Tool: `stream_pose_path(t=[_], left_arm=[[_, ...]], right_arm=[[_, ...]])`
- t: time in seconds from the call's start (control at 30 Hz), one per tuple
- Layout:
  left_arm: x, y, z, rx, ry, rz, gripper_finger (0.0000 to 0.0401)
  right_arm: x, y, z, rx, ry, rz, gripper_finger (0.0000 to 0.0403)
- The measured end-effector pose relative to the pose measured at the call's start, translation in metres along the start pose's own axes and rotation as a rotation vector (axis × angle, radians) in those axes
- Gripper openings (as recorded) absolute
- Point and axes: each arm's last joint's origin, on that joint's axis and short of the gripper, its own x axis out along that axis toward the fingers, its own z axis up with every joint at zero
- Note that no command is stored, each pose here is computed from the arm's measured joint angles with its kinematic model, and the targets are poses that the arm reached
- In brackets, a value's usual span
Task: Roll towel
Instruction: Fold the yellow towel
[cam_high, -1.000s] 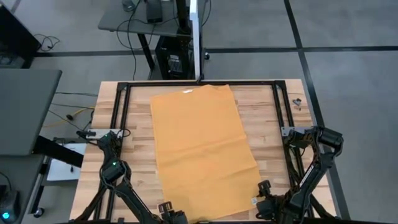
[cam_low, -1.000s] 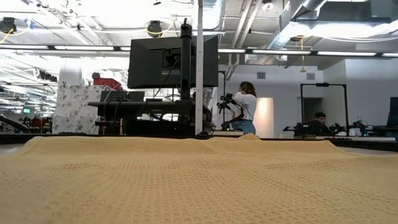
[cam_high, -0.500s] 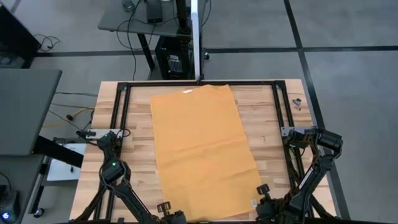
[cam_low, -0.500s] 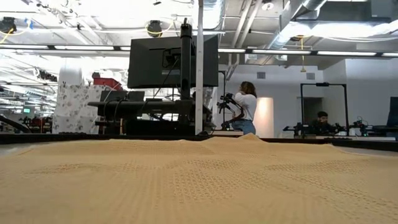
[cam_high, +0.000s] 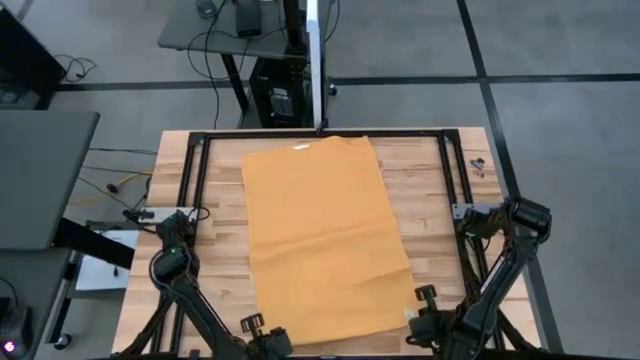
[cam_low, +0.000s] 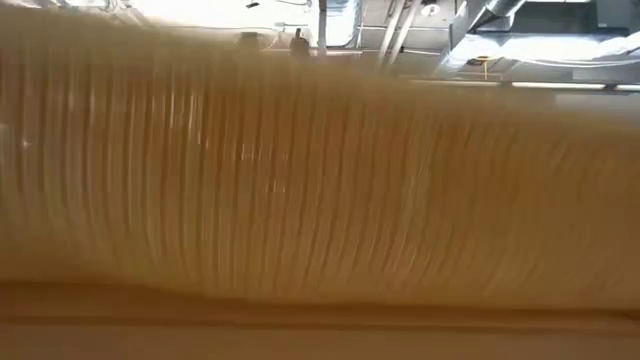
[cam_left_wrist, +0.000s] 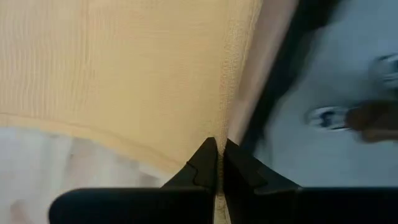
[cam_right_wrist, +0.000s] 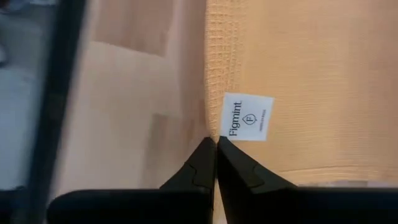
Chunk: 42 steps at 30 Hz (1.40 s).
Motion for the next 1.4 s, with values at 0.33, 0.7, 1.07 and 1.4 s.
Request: stream_pose_path(t=[0.33, 0.7, 1.07, 1.4], left_arm=[[-0.032, -0.016, -0.005, -0.071, -0.02, -0.26, 0.0], [-0.071, -0.003, -0.011, -0.125, -0.003, -0.265, 0.0], [-0.097, 0.108, 0.031, -0.044, -0.028, 0.035, 0.0], [-0.046, 0.248, 0.038, -0.118, -0.062, -0.11, 0.0]], right_arm=[[-0.053, 0.013, 0.01, 0.106, -0.132, 0.348, 0.0], [-0.082, -0.011, 0.021, 0.197, -0.192, 0.407, 0.0], [-0.083, -0.144, 0.028, 0.319, -0.135, 0.197, 0.0], [-0.057, -0.248, 0.019, 0.423, -0.117, 0.133, 0.0]])
